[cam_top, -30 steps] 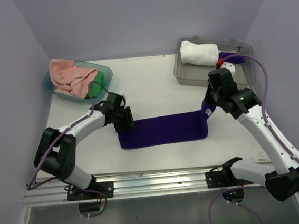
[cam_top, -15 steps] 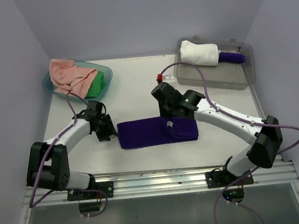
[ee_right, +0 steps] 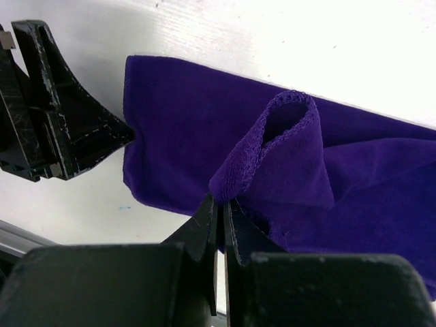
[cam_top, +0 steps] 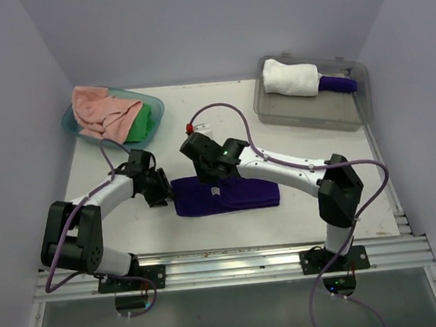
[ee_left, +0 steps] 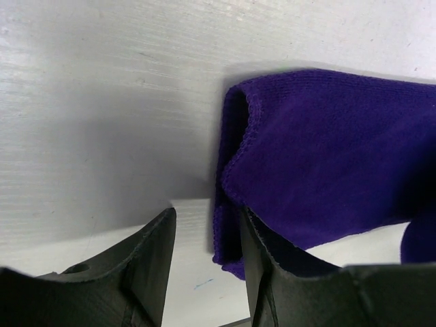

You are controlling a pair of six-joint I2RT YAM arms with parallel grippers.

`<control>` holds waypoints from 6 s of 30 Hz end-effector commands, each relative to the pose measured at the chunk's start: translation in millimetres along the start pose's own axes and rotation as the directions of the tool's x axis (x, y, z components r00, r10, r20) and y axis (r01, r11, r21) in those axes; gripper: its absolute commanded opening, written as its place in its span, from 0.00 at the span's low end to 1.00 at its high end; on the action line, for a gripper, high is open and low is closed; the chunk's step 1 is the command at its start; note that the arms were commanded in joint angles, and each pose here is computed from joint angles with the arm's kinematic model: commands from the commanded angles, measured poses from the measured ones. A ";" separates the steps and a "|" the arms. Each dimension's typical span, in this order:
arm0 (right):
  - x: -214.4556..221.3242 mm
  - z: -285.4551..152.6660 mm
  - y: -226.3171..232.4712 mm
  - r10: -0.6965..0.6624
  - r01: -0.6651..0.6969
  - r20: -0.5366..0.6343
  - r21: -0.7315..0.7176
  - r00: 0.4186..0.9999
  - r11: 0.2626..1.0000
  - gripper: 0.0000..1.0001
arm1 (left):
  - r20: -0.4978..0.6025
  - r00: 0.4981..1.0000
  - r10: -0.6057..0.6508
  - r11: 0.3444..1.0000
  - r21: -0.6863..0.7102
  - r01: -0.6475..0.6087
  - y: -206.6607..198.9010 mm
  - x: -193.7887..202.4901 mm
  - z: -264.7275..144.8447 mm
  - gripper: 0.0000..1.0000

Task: Roll the towels
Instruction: Fold the towel

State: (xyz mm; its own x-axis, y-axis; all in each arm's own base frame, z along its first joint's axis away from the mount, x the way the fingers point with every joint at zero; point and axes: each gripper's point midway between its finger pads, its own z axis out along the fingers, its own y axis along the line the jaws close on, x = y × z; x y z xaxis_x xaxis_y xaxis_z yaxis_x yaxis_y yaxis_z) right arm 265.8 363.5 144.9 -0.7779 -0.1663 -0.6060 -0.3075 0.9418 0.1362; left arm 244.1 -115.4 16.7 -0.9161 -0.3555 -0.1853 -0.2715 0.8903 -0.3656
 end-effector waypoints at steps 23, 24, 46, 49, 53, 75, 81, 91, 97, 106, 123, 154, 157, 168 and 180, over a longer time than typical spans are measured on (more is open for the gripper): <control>13.3 50.4 74.3 -0.092 0.082 -0.065 -0.134 0.994 0.987 0.00 | -0.040 0.999 -0.008 0.998 -0.057 0.006 22.6 18.2 19.2 0.44; 14.5 52.3 75.3 -0.093 0.084 -0.066 -0.135 0.993 0.987 0.00 | -0.039 0.999 -0.009 0.998 -0.056 0.007 22.3 18.0 18.9 0.44; -49.2 -33.7 -15.3 0.074 -0.064 0.196 -0.059 0.978 0.996 0.49 | 0.089 0.996 0.003 0.990 -0.138 0.009 20.0 -12.9 -25.5 0.45; -32.2 -26.2 -88.0 0.210 -0.213 0.161 0.000 0.964 0.977 0.42 | 0.193 0.980 0.056 0.994 -0.102 -0.036 4.3 -36.3 -51.9 0.48; 3.6 -16.4 -142.3 0.297 -0.306 0.111 0.069 0.948 0.950 0.42 | 0.224 0.965 0.138 0.989 0.012 -0.144 -32.7 -40.8 -67.2 0.59; 28.3 -8.1 -187.7 0.339 -0.343 0.056 0.151 0.939 0.927 0.47 | 0.017 0.982 0.190 0.981 0.047 -0.191 -64.4 -5.5 -4.6 0.51; 41.4 12.8 -204.0 0.372 -0.366 -0.031 0.111 0.928 0.924 0.60 | 0.003 0.981 0.194 0.979 0.062 -0.194 -66.5 -1.9 -0.4 0.40; 77.0 59.7 -207.2 0.389 -0.381 -0.203 0.081 0.898 0.921 0.57 | 0.024 0.981 0.194 0.977 0.083 -0.195 -75.4 -7.0 -6.3 0.00; 70.7 59.5 -214.2 0.425 -0.414 -0.153 0.102 0.892 0.905 0.08 | 0.118 0.975 0.188 0.972 0.117 -0.202 -92.8 -24.1 -37.4 0.00; 49.3 40.8 -216.2 0.432 -0.423 -0.088 0.107 0.898 0.900 0.00 | 0.190 0.966 0.177 0.973 0.112 -0.200 -94.8 -30.4 -74.0 0.00; 27.9 17.5 -189.2 0.269 -0.265 -0.017 0.123 0.963 0.957 0.47 | 0.170 0.983 0.066 0.998 -0.001 -0.066 -29.5 -19.5 -28.1 0.00; 18.2 98.6 -109.0 0.151 -0.131 -0.131 0.148 0.980 0.980 0.45 | 0.186 0.980 0.072 0.997 0.015 -0.076 -33.9 -22.4 -32.8 0.00; 13.1 95.6 -116.0 0.149 -0.129 -0.115 0.170 0.982 0.977 0.15 | 0.190 0.978 0.086 0.996 0.017 -0.091 -35.6 -24.6 -33.7 0.00; 23.5 57.4 -166.6 0.255 -0.240 -0.032 0.241 0.966 0.940 0.00 | 0.130 0.969 0.210 0.973 0.068 -0.220 -66.0 -36.2 -15.1 0.00; 25.0 30.2 -168.1 0.247 -0.234 -0.031 0.217 0.969 0.948 0.38 | 0.117 0.957 0.266 0.957 0.089 -0.277 -80.9 -44.8 -19.5 0.00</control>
State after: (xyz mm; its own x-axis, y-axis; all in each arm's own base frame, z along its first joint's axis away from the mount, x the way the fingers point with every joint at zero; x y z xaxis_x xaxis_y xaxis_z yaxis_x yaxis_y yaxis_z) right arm 308.9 213.8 74.7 -0.8568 0.0678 -0.5111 0.0029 0.9919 0.1268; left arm 290.4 -161.1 54.5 -0.9292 -0.1598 -0.3333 -0.0283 0.9299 -0.3668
